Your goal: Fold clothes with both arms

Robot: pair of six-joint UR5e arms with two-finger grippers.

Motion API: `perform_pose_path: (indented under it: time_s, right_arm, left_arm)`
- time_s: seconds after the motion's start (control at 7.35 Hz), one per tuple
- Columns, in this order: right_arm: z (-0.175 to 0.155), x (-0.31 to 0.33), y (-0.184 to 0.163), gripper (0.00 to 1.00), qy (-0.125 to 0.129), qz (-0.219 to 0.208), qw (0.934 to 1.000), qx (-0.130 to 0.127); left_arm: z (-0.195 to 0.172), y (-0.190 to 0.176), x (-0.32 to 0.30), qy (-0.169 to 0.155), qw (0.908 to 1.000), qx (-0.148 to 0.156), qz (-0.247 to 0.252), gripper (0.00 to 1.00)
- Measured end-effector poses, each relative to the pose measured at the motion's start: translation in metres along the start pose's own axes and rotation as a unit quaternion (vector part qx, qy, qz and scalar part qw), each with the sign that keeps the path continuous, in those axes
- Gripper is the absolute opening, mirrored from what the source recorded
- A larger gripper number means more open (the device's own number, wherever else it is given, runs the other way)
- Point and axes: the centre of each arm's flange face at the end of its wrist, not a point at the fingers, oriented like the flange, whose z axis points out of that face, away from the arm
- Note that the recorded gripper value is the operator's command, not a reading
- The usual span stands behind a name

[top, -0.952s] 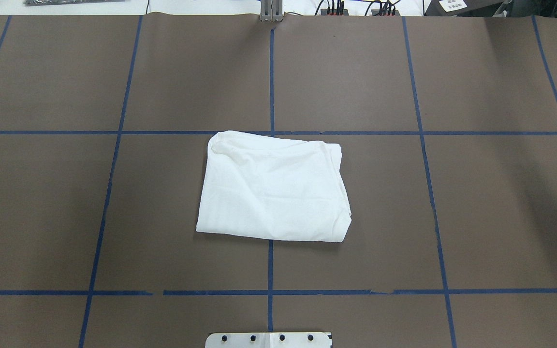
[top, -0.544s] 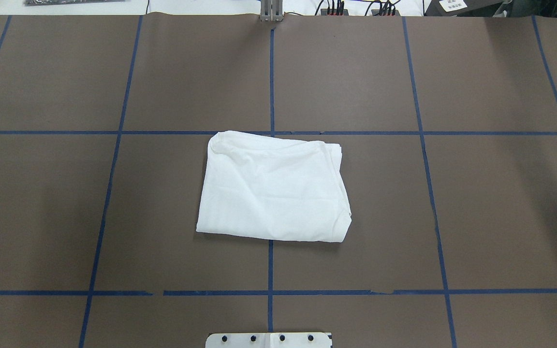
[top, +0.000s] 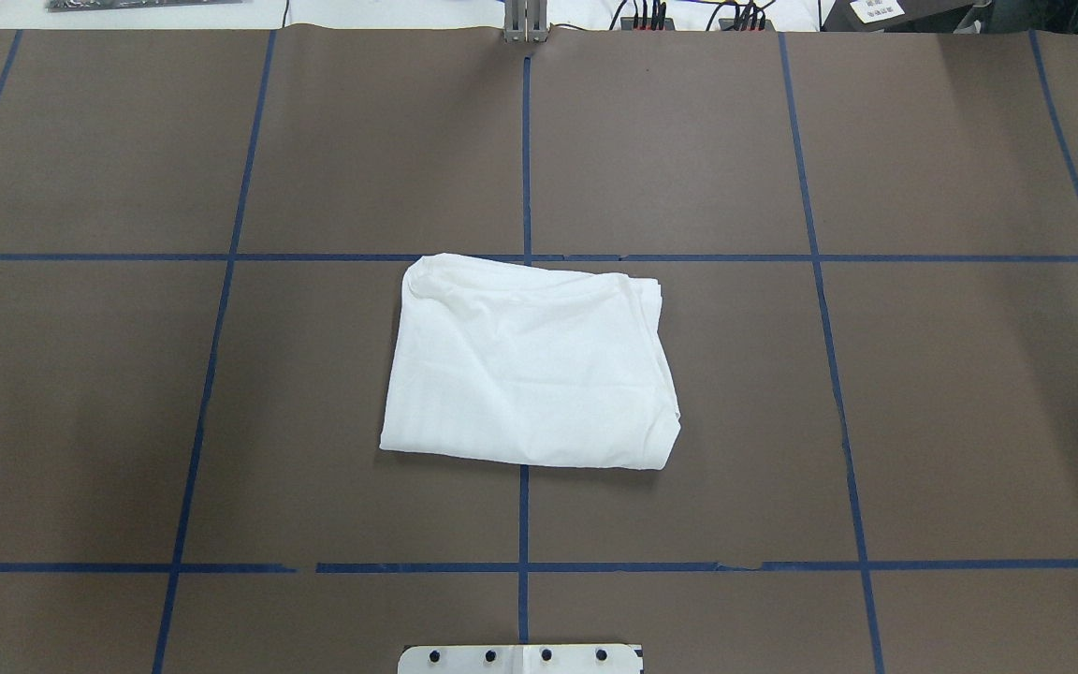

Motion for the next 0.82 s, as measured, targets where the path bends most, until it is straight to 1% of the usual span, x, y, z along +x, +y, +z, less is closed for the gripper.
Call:
perform_pose_path:
  time_s: [0.14, 0.27, 0.54, 0.82]
  right_arm:
    - [-0.002, 0.004, 0.004, 1.0, -0.009, 0.008, 0.9999, -0.001]
    - [-0.003, 0.007, 0.008, 1.0, -0.018, 0.014, 0.9997, -0.002]
    - [-0.004, 0.007, 0.009, 1.0, -0.024, 0.032, 0.9992, -0.002]
    - [-0.003, 0.008, 0.01, 1.0, -0.024, 0.045, 0.9987, -0.002]
  left_arm:
    - [0.011, 0.006, -0.015, 0.001, 0.9999, -0.013, 0.004, 1.0]
    - [0.017, 0.011, -0.027, 0.001, 0.9998, -0.019, 0.005, 1.0]
    - [0.014, 0.019, -0.042, 0.005, 0.9998, -0.017, -0.004, 1.0]
    - [0.014, 0.029, -0.052, 0.022, 0.9994, -0.016, -0.02, 1.0]
